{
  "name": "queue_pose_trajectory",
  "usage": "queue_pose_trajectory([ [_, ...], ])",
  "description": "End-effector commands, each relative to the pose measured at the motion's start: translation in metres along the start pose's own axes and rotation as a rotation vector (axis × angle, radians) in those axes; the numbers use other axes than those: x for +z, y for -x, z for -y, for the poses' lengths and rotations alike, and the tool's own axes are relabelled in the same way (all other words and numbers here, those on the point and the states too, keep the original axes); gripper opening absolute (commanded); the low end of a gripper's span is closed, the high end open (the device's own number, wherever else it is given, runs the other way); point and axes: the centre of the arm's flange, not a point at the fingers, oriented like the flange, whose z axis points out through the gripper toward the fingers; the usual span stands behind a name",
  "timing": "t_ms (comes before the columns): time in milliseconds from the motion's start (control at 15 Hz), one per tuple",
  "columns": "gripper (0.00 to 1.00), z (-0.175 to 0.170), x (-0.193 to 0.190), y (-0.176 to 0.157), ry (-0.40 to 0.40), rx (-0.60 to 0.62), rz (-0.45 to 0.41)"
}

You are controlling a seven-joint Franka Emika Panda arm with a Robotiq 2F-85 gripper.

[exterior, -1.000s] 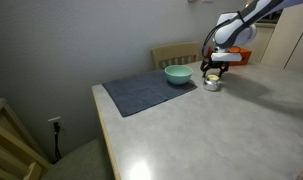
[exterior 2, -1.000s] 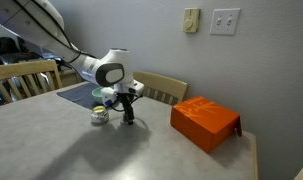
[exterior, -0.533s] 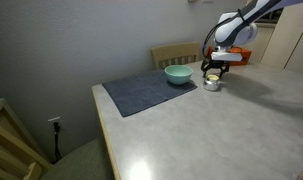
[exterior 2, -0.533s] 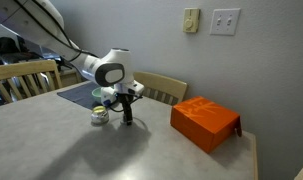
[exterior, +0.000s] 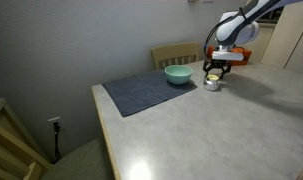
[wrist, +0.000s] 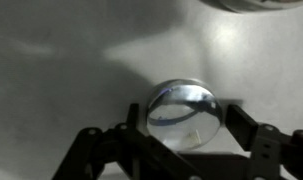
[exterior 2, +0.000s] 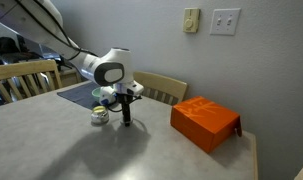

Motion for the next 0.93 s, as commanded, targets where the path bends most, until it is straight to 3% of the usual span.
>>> queue_pose_trajectory([
  [0,0.58,-0.021,0.000,0.018,0.012,0.030,0.057],
  [133,0.44,-0.023,-0.005,0.020,0.017,0.024,0.048],
  [467,0.44,-0.013,-0.014,0.035,0.051,-0.025,0.035],
  [867,0.44,0.016,-0.062,0.072,0.247,-0.059,-0.136],
])
